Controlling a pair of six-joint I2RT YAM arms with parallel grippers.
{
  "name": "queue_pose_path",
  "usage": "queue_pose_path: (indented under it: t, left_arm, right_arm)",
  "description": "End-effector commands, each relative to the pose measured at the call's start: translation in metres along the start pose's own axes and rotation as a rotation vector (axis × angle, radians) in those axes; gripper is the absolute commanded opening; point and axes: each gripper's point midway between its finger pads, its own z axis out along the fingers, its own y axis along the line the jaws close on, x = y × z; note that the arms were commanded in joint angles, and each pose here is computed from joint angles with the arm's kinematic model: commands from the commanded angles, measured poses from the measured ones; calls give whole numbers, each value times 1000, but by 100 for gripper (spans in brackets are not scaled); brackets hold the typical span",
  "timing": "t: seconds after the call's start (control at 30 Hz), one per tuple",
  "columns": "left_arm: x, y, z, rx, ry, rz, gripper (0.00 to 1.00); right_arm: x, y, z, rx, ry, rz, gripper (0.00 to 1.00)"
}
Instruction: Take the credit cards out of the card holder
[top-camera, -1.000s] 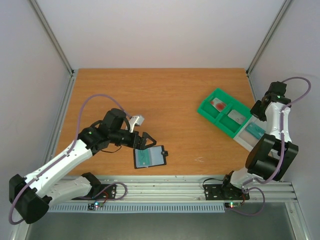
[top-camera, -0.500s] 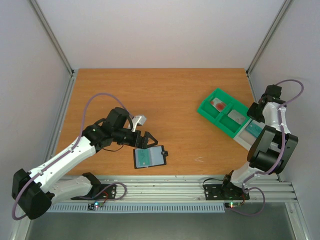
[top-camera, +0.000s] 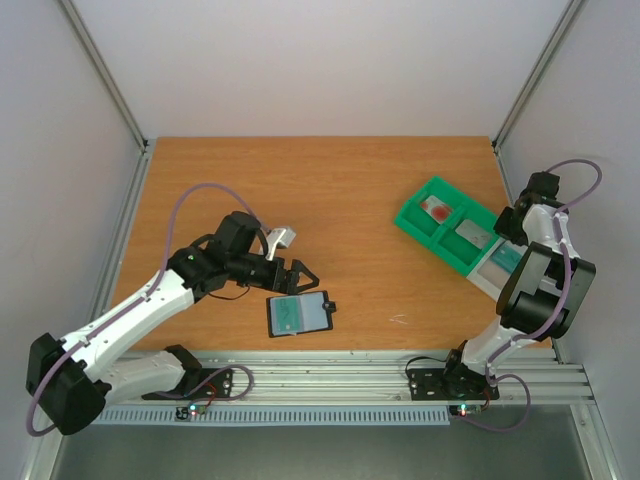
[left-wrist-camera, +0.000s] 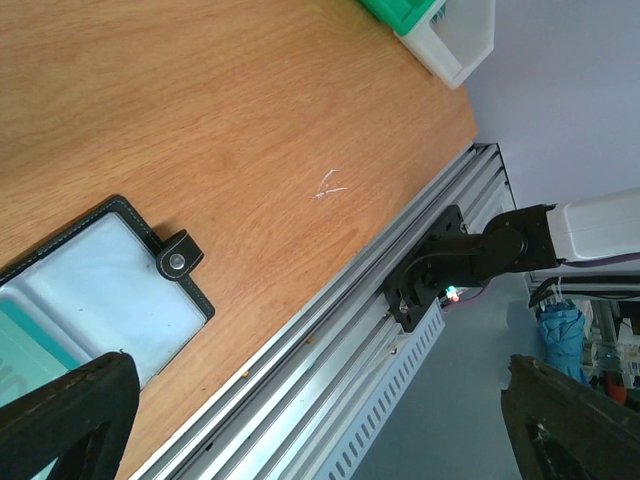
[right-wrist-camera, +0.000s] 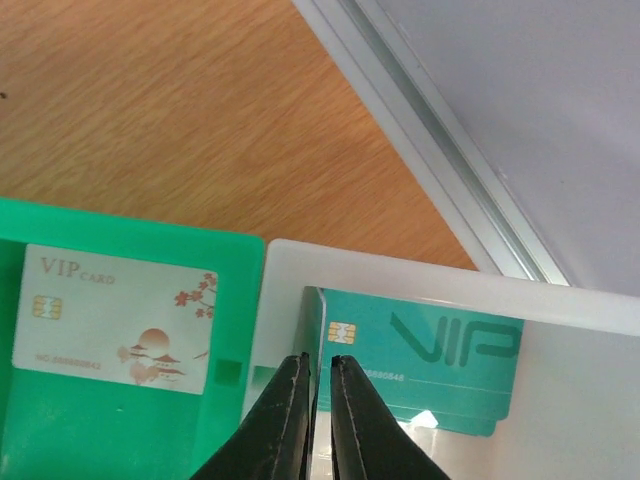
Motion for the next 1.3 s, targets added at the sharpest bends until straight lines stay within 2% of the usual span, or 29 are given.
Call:
queue_pose_path:
  t: [0.0,0.43,0.7,0.87,1.07,1.27]
  left_arm:
    - [-13,-15,-4,45,-36,38,99]
    - [-7,-10,-9,23,-44,50,99]
    - [-3,-1,-10,-15,-52,47,99]
    - [-4,27,-13,-177,-68,8,99]
    - [-3,72,-17,-396,-78,-80,99]
    - [1,100,-7,-469,-82,-185,94]
  right_arm:
    - [2,-18,6,95,21,-4,9]
    - [8,-52,-9,301,61,32,15]
    - [10,-47,-14,316,59,87,19]
    - [10,-27,-32,236,47,123,20]
    - [7,8,-75,65,-10,181,24]
    - [14,64,-114,-208,-18,173,26]
